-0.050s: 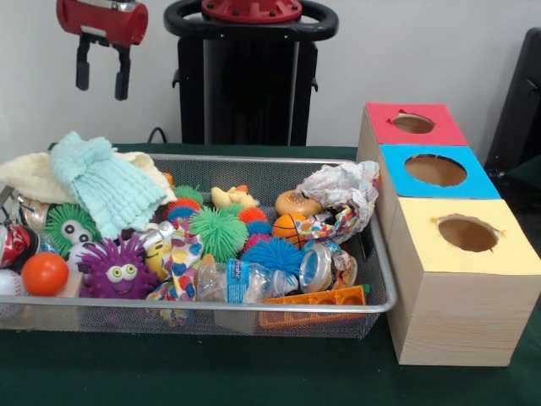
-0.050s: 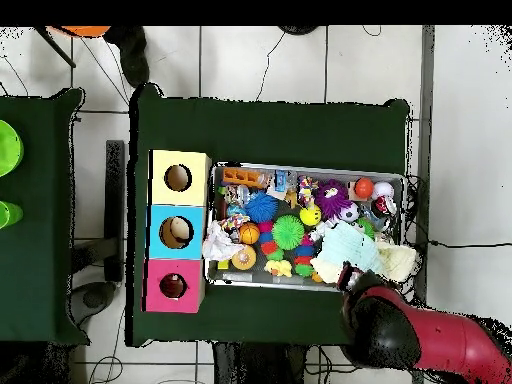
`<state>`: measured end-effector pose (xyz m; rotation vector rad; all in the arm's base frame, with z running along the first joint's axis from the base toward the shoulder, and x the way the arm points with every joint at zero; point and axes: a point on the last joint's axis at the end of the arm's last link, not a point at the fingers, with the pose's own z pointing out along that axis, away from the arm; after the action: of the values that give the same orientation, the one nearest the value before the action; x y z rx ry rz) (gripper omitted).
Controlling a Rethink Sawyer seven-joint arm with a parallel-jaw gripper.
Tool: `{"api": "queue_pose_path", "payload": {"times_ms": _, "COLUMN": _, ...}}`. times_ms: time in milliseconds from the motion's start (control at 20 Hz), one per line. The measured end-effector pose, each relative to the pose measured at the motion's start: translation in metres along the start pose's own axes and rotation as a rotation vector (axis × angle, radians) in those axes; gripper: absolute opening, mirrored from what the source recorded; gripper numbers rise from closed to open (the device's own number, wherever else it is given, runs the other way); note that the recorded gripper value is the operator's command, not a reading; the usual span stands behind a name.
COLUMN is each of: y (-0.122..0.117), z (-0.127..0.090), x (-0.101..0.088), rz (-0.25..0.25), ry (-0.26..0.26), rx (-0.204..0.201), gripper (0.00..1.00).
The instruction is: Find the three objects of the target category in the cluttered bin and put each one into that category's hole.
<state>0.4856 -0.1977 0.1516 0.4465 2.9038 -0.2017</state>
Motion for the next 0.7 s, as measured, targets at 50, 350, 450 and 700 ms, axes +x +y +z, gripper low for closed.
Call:
{"api": "queue_pose_path", "payload": {"times_ms": 50, "y": 0.004, "z": 0.001, "x": 0.000, "rz": -0.007, "ry": 0.001, "rx": -0.004, "gripper": 1.00}}
{"api": "queue_pose_path", "payload": {"times_ms": 350, "y": 0.031, "z": 0.009, "x": -0.005, "rz": -0.035, "ry": 0.008, "rx": -0.060, "gripper": 1.00}}
{"api": "queue_pose_path", "payload": {"times_ms": 450, "y": 0.054, "z": 0.015, "x": -0.012, "rz": -0.057, "ry": 0.010, "rx": -0.111, "gripper": 1.00}}
{"api": "queue_pose_path", "payload": {"times_ms": 700, "y": 0.093, "z": 0.025, "x": -0.028, "rz": -0.104, "ry": -0.002, "rx": -0.193, "gripper": 1.00}}
